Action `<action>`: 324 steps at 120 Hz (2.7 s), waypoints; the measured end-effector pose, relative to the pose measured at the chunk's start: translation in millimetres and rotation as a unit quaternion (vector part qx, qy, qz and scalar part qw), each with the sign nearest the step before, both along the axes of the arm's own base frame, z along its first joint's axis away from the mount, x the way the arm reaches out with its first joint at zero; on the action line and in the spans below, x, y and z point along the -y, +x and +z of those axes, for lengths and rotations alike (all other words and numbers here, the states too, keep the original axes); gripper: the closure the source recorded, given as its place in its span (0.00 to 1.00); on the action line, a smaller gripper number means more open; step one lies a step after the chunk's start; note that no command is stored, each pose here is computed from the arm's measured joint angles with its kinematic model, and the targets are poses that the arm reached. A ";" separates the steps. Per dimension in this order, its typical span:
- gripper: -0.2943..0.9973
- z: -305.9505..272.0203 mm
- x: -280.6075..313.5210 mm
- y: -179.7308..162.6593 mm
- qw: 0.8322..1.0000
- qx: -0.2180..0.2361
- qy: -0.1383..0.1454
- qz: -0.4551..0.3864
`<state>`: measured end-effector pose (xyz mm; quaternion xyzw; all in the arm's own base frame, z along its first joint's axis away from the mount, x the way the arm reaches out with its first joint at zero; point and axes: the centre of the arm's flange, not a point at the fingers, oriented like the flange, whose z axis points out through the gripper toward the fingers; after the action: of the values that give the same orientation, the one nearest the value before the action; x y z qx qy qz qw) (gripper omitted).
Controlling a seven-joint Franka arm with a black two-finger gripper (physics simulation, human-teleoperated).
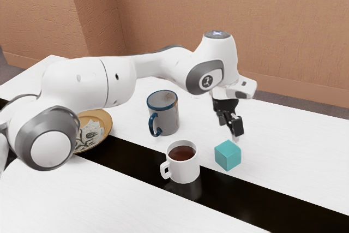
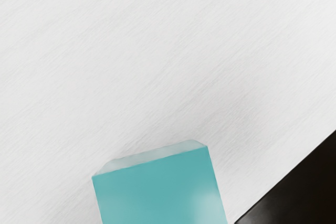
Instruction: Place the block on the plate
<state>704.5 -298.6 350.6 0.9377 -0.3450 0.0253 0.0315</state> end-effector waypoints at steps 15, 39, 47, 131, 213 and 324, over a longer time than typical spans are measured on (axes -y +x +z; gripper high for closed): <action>0.23 -23.8 -14.7 8.3 1.000 -0.013 0.008 0.016; 0.23 -44.0 -14.7 2.1 0.999 -0.032 0.008 0.022; 0.23 -48.5 -15.5 0.3 0.999 -0.036 0.007 0.025; 0.23 -80.3 -1.1 -5.3 0.999 -0.043 -0.004 0.030; 0.38 -90.6 5.7 4.7 0.998 -0.034 -0.020 0.041; 0.49 138.4 -211.1 30.0 0.977 0.063 0.027 0.204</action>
<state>734.5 -87.6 488.9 0.9854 -0.1481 0.0806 -0.0217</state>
